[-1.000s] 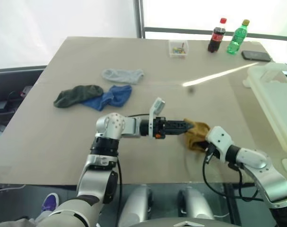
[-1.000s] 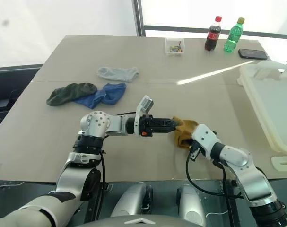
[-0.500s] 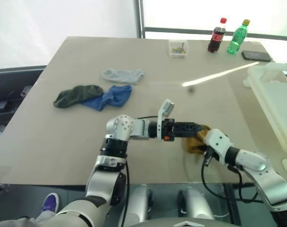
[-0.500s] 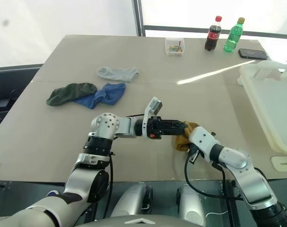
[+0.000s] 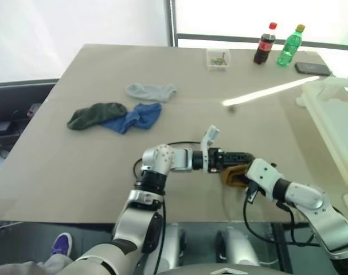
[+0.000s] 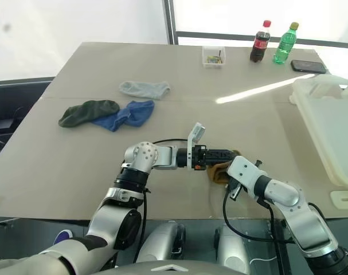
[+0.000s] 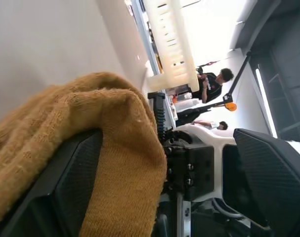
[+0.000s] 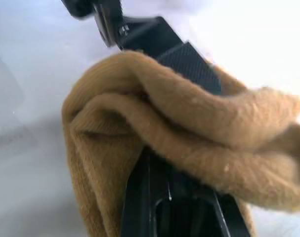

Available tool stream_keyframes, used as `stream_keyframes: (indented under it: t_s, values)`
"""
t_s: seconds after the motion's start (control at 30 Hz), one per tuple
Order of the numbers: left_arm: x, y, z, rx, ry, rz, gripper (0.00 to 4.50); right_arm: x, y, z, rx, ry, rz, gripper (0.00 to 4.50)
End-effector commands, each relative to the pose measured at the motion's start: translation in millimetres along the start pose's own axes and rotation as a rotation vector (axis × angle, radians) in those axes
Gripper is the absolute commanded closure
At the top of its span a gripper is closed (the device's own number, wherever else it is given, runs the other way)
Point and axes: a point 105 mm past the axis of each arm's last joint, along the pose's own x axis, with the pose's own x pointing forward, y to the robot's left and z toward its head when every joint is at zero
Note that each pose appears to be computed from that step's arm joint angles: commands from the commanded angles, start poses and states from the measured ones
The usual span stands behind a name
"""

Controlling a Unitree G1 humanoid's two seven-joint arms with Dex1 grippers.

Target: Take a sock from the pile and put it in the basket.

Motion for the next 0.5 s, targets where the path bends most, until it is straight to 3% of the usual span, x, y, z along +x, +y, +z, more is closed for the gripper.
stream_keyframes:
  t_s: [0.03,0.23,0.37,0.5]
  values:
    - [3,15,-16,-0.027,0.047,0.061,0.00,-7,-1,-1,0.008,0.026,-0.022,4.46]
    - [4,20,-22,-0.014,0.069,0.080,0.00,-16,-5,7,0.053,-0.048,-0.081,4.46]
    - [3,23,-23,0.002,0.078,0.089,0.00,-38,-10,31,0.150,-0.175,-0.105,4.46]
    - [2,21,-23,0.091,0.087,0.077,0.00,-58,-5,35,0.293,-0.198,-0.082,4.46]
